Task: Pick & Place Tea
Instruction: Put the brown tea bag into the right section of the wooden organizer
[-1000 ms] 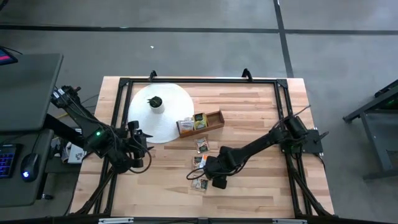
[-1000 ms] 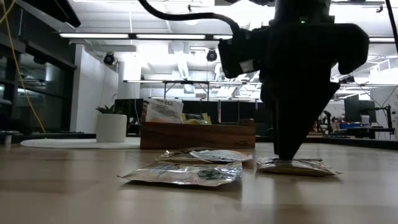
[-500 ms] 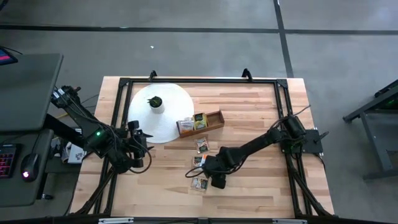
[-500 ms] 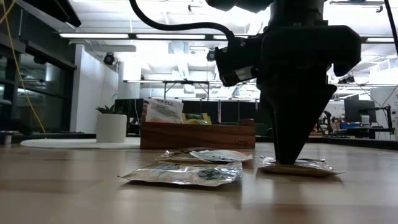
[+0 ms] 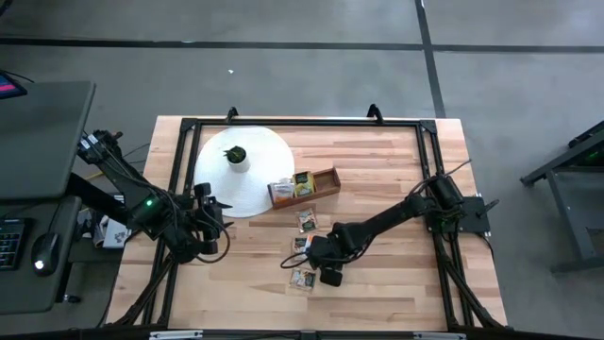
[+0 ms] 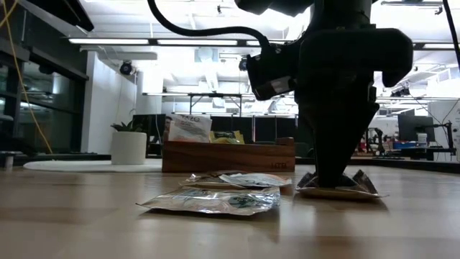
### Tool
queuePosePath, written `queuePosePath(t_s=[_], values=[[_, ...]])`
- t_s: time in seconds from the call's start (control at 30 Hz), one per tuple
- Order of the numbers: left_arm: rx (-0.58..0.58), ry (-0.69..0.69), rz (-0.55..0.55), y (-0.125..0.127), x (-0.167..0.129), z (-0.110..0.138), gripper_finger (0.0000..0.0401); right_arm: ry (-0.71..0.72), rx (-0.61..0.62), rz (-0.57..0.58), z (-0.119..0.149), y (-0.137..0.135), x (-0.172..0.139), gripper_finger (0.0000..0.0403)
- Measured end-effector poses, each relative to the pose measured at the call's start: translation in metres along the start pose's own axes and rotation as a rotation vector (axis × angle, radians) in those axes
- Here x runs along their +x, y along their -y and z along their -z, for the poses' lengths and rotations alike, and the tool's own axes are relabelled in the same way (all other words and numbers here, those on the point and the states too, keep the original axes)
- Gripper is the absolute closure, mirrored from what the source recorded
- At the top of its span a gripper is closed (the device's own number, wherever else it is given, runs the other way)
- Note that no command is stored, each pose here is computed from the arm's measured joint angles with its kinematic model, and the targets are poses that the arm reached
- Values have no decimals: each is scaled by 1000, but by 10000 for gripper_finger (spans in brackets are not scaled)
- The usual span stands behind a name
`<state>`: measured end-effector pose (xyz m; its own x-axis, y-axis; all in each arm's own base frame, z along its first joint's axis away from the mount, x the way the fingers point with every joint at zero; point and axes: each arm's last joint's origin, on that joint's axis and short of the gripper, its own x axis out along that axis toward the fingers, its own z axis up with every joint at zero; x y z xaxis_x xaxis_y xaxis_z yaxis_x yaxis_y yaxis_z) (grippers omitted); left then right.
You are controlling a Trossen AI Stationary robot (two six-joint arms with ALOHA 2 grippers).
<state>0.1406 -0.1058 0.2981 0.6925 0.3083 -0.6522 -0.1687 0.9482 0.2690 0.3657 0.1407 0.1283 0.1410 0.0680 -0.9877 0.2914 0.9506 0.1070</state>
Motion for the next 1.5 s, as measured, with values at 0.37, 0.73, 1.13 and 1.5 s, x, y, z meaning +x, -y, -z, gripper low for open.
queuePosePath(t_s=[0.37, 0.73, 1.13, 1.5], values=[[-19, 0, 0, 0, 0, 0, 206, 0, -34, 34, 2, 1, -2, 399], [-19, -2, 2, 0, 0, 0, 206, 124, -20, 195, 15, 7, -53, 402], [-34, 19, 13, 2, 0, -2, 206, 212, -229, 498, 9, 27, -114, 402], [-53, 31, 21, 3, 0, -4, 206, 248, -500, 786, -47, 89, -123, 403]])
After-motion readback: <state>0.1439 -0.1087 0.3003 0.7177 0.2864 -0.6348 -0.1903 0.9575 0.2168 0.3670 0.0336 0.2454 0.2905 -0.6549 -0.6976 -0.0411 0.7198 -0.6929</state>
